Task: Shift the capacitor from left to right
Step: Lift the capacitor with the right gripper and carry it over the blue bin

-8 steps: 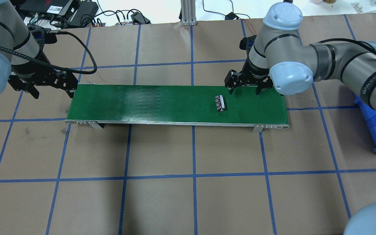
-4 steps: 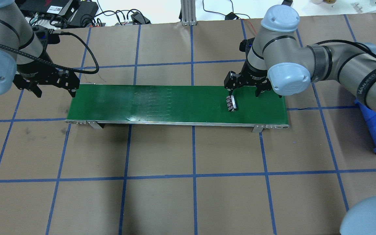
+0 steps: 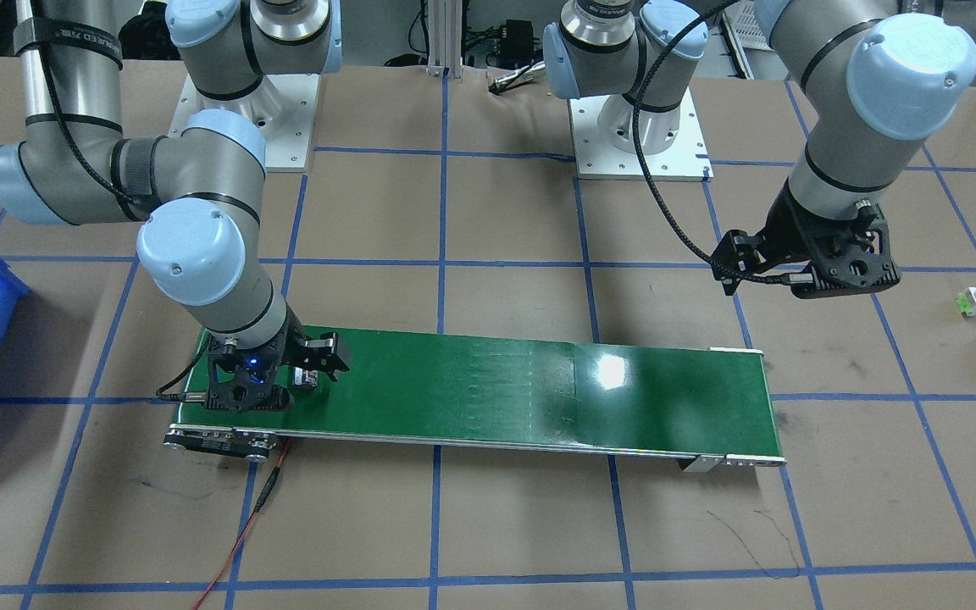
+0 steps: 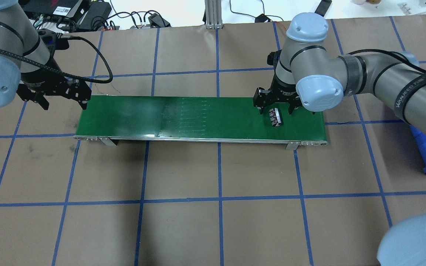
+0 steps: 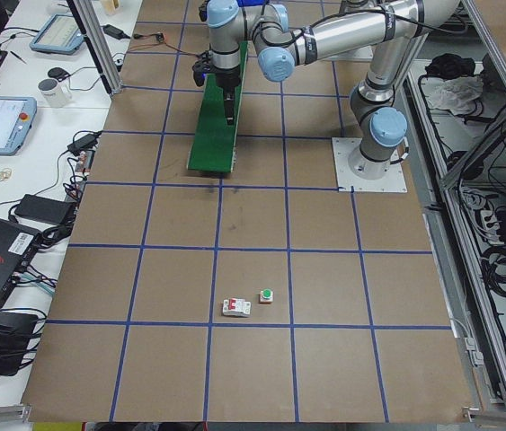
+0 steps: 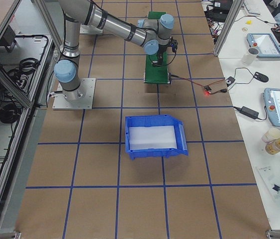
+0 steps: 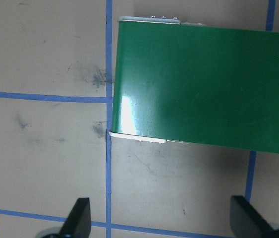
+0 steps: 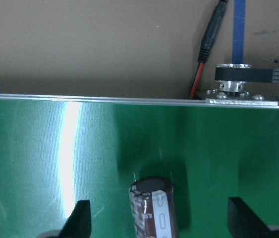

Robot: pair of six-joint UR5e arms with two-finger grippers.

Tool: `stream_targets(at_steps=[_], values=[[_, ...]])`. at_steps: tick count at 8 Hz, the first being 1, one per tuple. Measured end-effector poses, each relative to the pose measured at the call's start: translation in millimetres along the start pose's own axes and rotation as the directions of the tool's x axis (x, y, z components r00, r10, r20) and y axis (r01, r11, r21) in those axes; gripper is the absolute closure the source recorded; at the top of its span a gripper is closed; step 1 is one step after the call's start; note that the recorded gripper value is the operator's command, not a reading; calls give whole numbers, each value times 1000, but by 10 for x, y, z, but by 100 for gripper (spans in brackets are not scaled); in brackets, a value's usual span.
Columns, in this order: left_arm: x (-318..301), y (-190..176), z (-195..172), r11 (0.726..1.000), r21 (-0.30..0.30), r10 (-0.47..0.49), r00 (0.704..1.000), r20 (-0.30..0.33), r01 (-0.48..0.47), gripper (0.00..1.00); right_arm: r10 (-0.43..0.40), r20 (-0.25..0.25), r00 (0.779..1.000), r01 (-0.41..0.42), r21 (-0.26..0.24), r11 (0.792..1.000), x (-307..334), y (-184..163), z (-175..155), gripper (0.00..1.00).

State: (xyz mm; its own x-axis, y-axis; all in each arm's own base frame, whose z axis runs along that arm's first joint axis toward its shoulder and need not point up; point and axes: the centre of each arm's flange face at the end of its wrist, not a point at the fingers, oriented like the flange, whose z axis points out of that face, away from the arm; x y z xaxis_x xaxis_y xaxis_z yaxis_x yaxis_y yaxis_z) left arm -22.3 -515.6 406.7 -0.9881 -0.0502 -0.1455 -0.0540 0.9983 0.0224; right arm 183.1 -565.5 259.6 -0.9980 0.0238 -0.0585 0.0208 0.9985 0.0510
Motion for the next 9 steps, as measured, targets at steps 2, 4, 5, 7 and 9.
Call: stream_targets(at_steps=[2,4,5,7,9], values=[[6,5,28,1000,-5,1,1000,-2,-1,0,-8,-68,998,6,-37,999,71,50,135,100],[9,5,42,1000,-8,1,1000,-4,-1,0,-13,-109,994,6,-67,998,119,94,139,100],[10,5,45,1000,-9,1,1000,-5,-2,0,-10,-122,993,2,-62,998,159,72,63,100],[10,-1,44,1000,-8,2,1000,-5,-2,0,23,-150,988,-27,-29,999,400,-73,-385,100],[11,-1,50,1000,-9,5,1000,-6,-5,0,5,-149,989,-8,-19,1000,1193,-163,-1034,100]])
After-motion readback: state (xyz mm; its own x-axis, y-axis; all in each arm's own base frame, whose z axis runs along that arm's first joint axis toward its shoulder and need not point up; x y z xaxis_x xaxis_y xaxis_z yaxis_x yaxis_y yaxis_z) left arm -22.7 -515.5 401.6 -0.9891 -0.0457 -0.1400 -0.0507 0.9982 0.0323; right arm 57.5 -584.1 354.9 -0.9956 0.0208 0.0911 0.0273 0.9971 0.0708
